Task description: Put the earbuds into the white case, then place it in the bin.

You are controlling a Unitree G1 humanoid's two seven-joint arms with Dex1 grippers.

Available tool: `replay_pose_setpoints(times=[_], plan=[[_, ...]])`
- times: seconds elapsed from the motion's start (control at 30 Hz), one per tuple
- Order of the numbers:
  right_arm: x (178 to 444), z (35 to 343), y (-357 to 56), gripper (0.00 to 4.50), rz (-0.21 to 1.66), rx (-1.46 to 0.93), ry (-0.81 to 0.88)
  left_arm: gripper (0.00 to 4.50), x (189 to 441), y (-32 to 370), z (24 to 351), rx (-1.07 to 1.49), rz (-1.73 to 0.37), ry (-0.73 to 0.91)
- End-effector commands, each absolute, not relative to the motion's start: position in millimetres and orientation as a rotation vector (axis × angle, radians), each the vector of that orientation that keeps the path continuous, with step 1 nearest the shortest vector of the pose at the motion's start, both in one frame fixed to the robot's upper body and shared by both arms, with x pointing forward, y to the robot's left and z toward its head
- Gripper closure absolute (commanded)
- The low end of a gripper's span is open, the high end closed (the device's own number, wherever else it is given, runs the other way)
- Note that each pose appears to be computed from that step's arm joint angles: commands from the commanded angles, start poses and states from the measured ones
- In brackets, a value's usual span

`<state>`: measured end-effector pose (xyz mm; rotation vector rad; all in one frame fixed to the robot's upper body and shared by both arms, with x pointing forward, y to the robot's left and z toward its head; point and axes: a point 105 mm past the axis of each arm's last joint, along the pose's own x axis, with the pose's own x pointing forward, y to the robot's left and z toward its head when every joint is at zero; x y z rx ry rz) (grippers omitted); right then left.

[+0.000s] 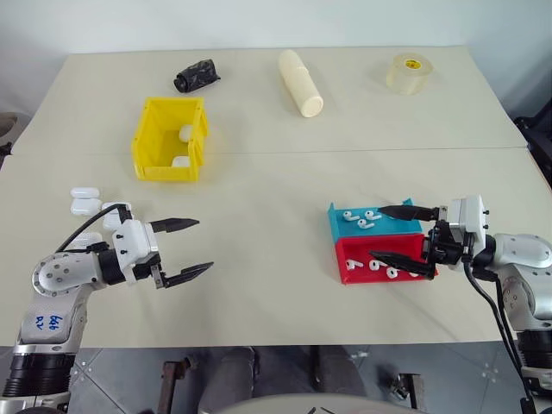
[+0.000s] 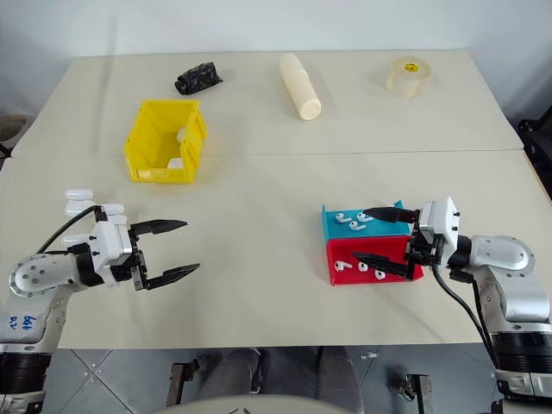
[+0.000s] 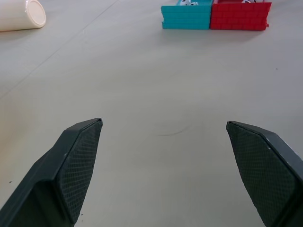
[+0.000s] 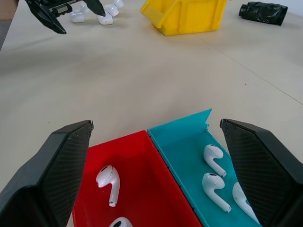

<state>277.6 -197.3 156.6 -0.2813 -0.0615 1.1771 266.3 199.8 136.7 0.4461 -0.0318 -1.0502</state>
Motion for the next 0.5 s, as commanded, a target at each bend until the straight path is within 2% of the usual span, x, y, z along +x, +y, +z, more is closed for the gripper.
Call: replay_pose_setpoints(times=[0.03,0.2,0.3,0.5], plan=[[279,161,-193,0.00,1.192,-0.283,-0.089,0.02,268,205,149,0.457,-0.987,-0.088],[280,165,-176,0.00,1.237,-0.267,-0.127,0.02,267,220,153,0.374,-0.854,-0.086],[278,172,-159,0.00,1.290,-0.265,-0.181,0.02,261,238,156,0.329,-0.699,-0.091],[265,188,-116,0.00,1.411,-0.272,-0.351,0.02,220,279,134,0.194,-0.308,0.008]])
